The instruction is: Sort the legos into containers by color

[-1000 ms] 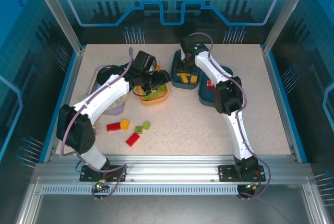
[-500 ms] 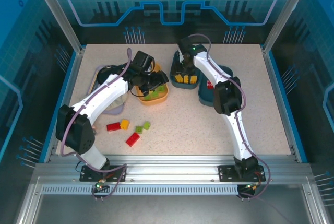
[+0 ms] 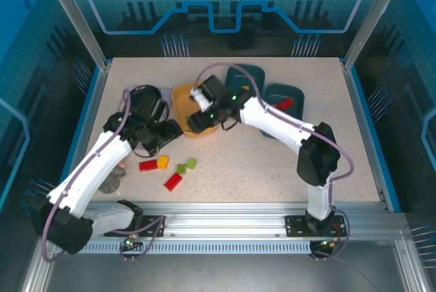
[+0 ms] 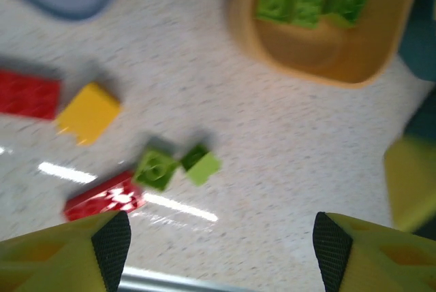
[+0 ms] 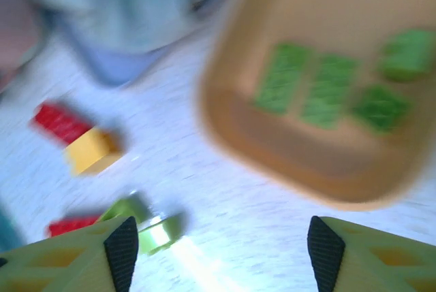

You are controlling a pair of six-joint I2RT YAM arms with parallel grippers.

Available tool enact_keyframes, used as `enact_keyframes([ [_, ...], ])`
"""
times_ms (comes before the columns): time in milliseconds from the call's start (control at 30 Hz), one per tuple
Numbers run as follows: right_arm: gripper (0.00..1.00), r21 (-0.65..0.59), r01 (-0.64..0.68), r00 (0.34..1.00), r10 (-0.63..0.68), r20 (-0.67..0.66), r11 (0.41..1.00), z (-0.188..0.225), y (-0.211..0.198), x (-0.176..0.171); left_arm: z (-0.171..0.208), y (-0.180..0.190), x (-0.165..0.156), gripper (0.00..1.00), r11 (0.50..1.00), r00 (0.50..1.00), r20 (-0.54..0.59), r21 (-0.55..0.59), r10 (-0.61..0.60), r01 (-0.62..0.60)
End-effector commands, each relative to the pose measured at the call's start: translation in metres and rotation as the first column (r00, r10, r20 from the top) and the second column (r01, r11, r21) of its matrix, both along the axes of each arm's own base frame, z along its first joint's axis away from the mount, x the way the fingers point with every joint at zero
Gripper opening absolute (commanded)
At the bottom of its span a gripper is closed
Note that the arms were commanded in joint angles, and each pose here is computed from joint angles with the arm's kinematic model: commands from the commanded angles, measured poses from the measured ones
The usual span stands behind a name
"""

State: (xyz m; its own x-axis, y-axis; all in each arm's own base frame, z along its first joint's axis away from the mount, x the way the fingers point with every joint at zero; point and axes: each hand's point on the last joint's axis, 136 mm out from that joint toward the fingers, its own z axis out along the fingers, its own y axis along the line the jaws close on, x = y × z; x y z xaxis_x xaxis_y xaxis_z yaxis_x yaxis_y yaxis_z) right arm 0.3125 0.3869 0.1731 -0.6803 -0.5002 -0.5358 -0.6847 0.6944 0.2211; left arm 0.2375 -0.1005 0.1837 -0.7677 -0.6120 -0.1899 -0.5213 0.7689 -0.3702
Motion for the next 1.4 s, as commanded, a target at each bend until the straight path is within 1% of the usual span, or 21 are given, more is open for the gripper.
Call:
enact_keyframes([
  [0, 0.73, 0.028, -0.247, 0.969, 0.246, 0.033, 0.969, -0.017, 0.032, -0.048, -0.016, 0.035, -0.046, 0.74, 0.989, 0.987, -0.093, 0.079, 0.135, -0.128],
  [67, 0.76, -0.005, -0.406, 0.912, 0.406, 0.057, 0.914, -0.03, 0.047, -0.086, -0.017, 0.044, -0.062, 0.74, 0.982, 0.98, -0.09, 0.083, 0.177, -0.17],
  [100, 0.78, -0.031, -0.481, 0.873, 0.482, 0.072, 0.876, -0.038, 0.053, -0.103, -0.016, 0.048, -0.068, 0.74, 0.978, 0.977, -0.083, 0.081, 0.196, -0.19],
  [167, 0.81, -0.07, -0.591, 0.798, 0.595, 0.097, 0.804, -0.05, 0.061, -0.125, -0.013, 0.056, -0.081, 0.74, 0.97, 0.97, -0.071, 0.077, 0.234, -0.228],
  [200, 0.83, -0.061, -0.645, 0.755, 0.648, 0.1, 0.762, -0.054, 0.064, -0.135, -0.011, 0.058, -0.086, 0.74, 0.967, 0.967, -0.061, 0.069, 0.248, -0.244],
  [233, 0.86, -0.052, -0.684, 0.72, 0.685, 0.106, 0.727, -0.057, 0.066, -0.141, -0.009, 0.06, -0.091, 0.74, 0.965, 0.965, -0.056, 0.058, 0.257, -0.254],
  [267, 0.91, -0.052, -0.705, 0.698, 0.705, 0.122, 0.707, -0.059, 0.068, -0.142, -0.008, 0.06, -0.095, 0.74, 0.963, 0.962, -0.056, 0.047, 0.268, -0.266],
  [300, 0.93, -0.058, -0.729, 0.67, 0.728, 0.147, 0.682, -0.061, 0.072, -0.142, -0.007, 0.061, -0.1, 0.74, 0.96, 0.959, -0.061, 0.035, 0.278, -0.276],
  [333, 1.0, -0.045, -0.764, 0.63, 0.76, 0.157, 0.643, -0.06, 0.075, -0.147, -0.007, 0.06, -0.105, 0.74, 0.959, 0.957, -0.071, 0.024, 0.282, -0.281],
  [400, 1.0, -0.045, -0.818, 0.558, 0.809, 0.187, 0.574, -0.062, 0.08, -0.151, -0.005, 0.06, -0.113, 0.74, 0.958, 0.954, -0.088, 0.007, 0.285, -0.286],
  [467, 1.0, -0.085, -0.845, 0.504, 0.838, 0.208, 0.529, -0.069, 0.087, -0.151, -0.001, 0.061, -0.119, 0.74, 0.957, 0.953, -0.091, -0.003, 0.29, -0.291],
  [567, 1.0, -0.17, -0.844, 0.475, 0.855, 0.207, 0.51, -0.087, 0.095, -0.142, 0.007, 0.064, -0.126, 0.74, 0.951, 0.949, -0.077, -0.019, 0.305, -0.307],
  [700, 1.0, -0.216, -0.838, 0.464, 0.862, 0.203, 0.502, -0.105, 0.106, -0.138, 0.018, 0.065, -0.132, 0.74, 0.947, 0.947, -0.063, -0.044, 0.315, -0.318],
  [867, 0.96, -0.246, -0.835, 0.46, 0.87, 0.179, 0.493, -0.122, 0.116, -0.14, 0.025, 0.066, -0.136, 0.74, 0.95, 0.95, -0.057, -0.05, 0.306, -0.309],
  [967, 0.93, -0.258, -0.834, 0.461, 0.873, 0.159, 0.487, -0.132, 0.119, -0.143, 0.026, 0.067, -0.138, 0.74, 0.952, 0.952, -0.051, -0.047, 0.301, -0.303],
  [1033, 0.89, -0.274, -0.824, 0.476, 0.868, 0.14, 0.496, -0.141, 0.118, -0.141, 0.026, 0.068, -0.138, 0.74, 0.952, 0.953, -0.047, -0.047, 0.299, -0.301],
  [1200, 0.73, -0.278, -0.815, 0.499, 0.86, 0.109, 0.508, -0.152, 0.116, -0.14, 0.028, 0.067, -0.137, 0.74, 0.954, 0.955, -0.037, -0.054, 0.294, -0.296],
  [1367, 0.69, -0.292, -0.805, 0.518, 0.852, 0.077, 0.516, -0.162, 0.11, -0.139, 0.029, 0.066, -0.135, 0.74, 0.953, 0.955, -0.031, -0.059, 0.295, -0.296],
])
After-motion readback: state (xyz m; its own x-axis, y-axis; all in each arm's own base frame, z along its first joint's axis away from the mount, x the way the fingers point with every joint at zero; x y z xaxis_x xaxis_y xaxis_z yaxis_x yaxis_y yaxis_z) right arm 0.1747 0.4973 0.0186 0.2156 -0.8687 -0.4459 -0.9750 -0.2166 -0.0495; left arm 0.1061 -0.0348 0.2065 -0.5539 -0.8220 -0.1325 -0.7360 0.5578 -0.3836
